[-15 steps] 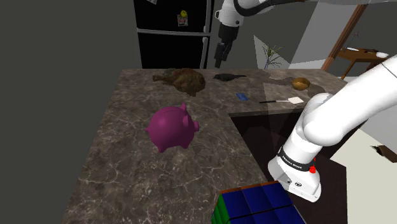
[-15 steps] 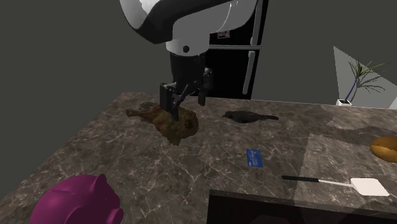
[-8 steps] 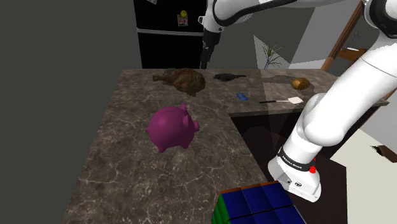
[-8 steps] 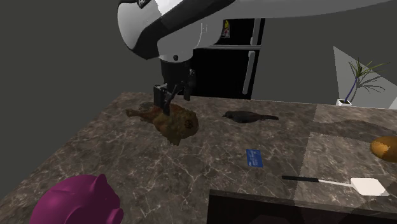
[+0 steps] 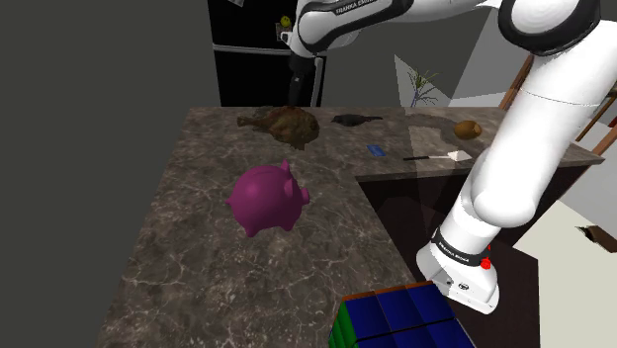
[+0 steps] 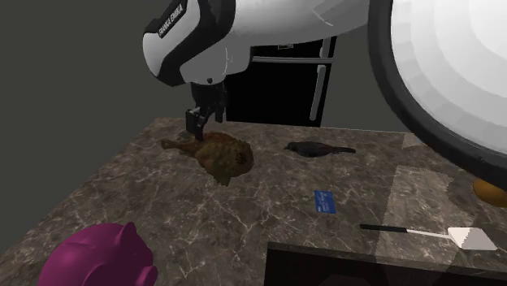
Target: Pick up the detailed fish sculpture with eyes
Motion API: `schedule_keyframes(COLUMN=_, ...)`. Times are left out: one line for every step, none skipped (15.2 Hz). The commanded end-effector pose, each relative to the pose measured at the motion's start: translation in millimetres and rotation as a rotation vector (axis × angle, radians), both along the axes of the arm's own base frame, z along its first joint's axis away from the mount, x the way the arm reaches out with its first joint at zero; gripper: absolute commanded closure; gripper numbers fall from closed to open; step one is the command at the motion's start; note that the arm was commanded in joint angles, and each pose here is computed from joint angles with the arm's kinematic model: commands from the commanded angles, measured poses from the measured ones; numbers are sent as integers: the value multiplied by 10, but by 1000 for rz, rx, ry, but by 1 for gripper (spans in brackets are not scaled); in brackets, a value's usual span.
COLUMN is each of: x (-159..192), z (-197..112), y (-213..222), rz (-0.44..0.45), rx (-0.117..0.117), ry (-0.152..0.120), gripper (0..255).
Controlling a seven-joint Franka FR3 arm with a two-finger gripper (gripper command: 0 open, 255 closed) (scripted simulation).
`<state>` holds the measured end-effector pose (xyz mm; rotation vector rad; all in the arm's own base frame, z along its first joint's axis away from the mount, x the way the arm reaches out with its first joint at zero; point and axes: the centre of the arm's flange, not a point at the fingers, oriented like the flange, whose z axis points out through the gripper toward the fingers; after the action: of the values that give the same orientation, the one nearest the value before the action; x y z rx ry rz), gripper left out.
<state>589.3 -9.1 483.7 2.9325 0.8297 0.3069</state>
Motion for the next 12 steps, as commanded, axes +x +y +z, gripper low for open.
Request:
schedule_keyframes(x=238, z=-72, y=47, rz=46, rx=-6, ry=-16, gripper=0)
schedule_keyframes(x=352, z=-105, y=70, rz=67, rx=-8, ry=-24, gripper=0)
schedule_keyframes(x=465, z=-137, y=96, rz=89, rx=-11, ry=-32, gripper=0)
schedule_keyframes(x=578, z=-169, y=124, rz=111, rx=-13, ry=-39, gripper=0)
schedule_keyframes(x=690, z=-200, y=154, rz=133, rx=-16, ry=-47, gripper=0)
schedule_keyframes(x=792, z=-227, y=184, rz=152, rx=-18, ry=-54, gripper=0)
schedule_keyframes(x=792, z=-280, y=184, rz=152, rx=-18, ry=-54, gripper=0)
schedule_keyframes(x=792, z=-333, y=184, rz=152, rx=-18, ry=-54, gripper=0)
schedule_keyframes(x=792, z=-386, y=184, rz=152, rx=-18, ry=-54, gripper=0)
schedule_keyframes(x=791, z=-439, y=184, rz=152, rx=-18, ry=-54, gripper=0)
schedule_keyframes(x=792, z=-491, y=184, rz=152, rx=-18, ry=-54, gripper=0)
schedule_keyframes(x=792, z=-544, y=184, rz=152, rx=-18, ry=-54, gripper=0)
